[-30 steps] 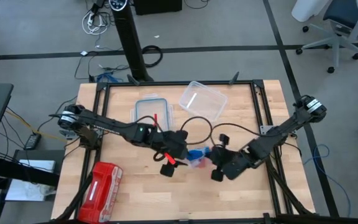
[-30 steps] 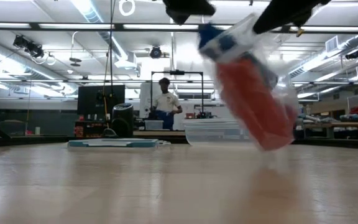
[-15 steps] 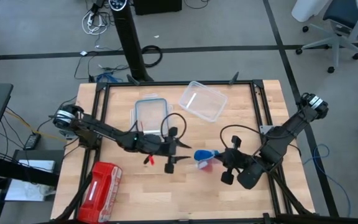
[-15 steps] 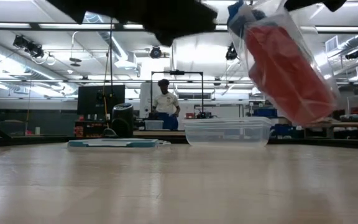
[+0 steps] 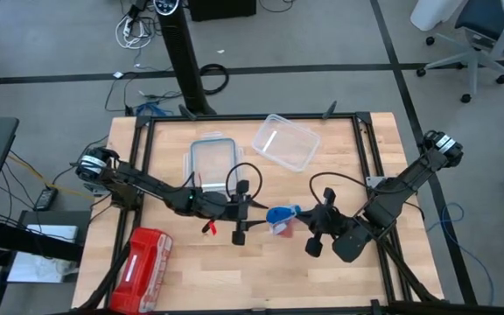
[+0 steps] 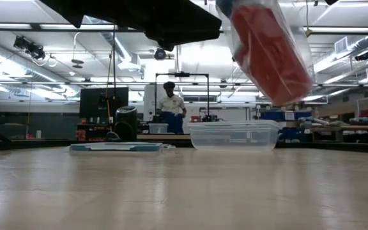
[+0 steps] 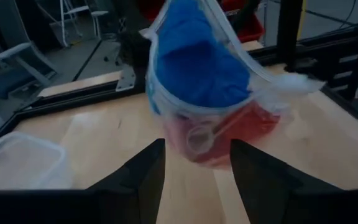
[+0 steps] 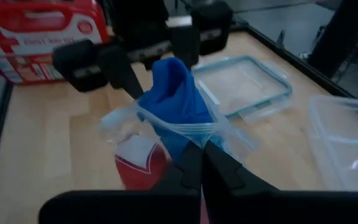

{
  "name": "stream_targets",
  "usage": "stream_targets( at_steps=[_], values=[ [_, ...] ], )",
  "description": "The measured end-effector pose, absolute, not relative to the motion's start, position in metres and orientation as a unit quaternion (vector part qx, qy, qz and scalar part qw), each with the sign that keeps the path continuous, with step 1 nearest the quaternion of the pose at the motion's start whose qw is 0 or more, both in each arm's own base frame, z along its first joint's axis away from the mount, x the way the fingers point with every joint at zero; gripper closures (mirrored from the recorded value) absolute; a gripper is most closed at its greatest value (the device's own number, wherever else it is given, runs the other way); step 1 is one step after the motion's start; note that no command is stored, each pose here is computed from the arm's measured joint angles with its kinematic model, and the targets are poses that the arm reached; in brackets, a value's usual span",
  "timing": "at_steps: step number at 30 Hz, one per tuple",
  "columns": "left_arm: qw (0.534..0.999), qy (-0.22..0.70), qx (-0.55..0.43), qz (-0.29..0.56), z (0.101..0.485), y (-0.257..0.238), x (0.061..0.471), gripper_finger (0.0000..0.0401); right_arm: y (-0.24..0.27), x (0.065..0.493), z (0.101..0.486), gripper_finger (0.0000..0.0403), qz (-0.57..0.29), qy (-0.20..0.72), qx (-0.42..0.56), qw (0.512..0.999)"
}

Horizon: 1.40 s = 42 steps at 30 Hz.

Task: Roll bandage
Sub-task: Put the blue bandage into the transparent zip bag

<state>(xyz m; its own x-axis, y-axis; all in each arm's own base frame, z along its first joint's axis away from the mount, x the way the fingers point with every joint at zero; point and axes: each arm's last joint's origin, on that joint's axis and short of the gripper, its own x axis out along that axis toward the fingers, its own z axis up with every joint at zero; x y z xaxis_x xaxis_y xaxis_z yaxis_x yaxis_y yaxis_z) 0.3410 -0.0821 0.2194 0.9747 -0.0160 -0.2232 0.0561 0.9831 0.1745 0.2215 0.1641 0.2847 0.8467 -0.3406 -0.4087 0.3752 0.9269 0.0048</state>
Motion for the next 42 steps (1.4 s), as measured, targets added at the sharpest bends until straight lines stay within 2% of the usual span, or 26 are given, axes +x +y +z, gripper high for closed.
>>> stream_targets(
  at_steps=[16, 22, 29, 37, 42],
  values=[
    [0.994, 0.073, 0.077, -0.025, 0.227, -0.084, 0.342, 0.0220, 0.164, 0.231, 0.292, 0.0403, -0.188, 0.170, 0.040, 0.967],
    [0.994, 0.073, 0.079, -0.026, 0.227, -0.084, 0.342, 0.0274, 0.164, 0.241, 0.282, 0.0403, -0.198, 0.179, 0.038, 0.963],
    [0.992, 0.087, 0.083, -0.026, 0.224, -0.084, 0.342, 0.0389, 0.162, 0.245, 0.281, 0.0401, -0.191, 0.184, 0.044, 0.963],
    [0.992, 0.097, 0.075, -0.026, 0.225, -0.084, 0.341, 0.0399, 0.162, 0.242, 0.281, 0.0372, -0.185, 0.192, 0.050, 0.962],
    [0.992, 0.116, 0.049, -0.022, 0.232, -0.083, 0.343, 0.0400, 0.155, 0.230, 0.294, 0.0363, -0.186, 0.182, 0.097, 0.961]
  ],
)
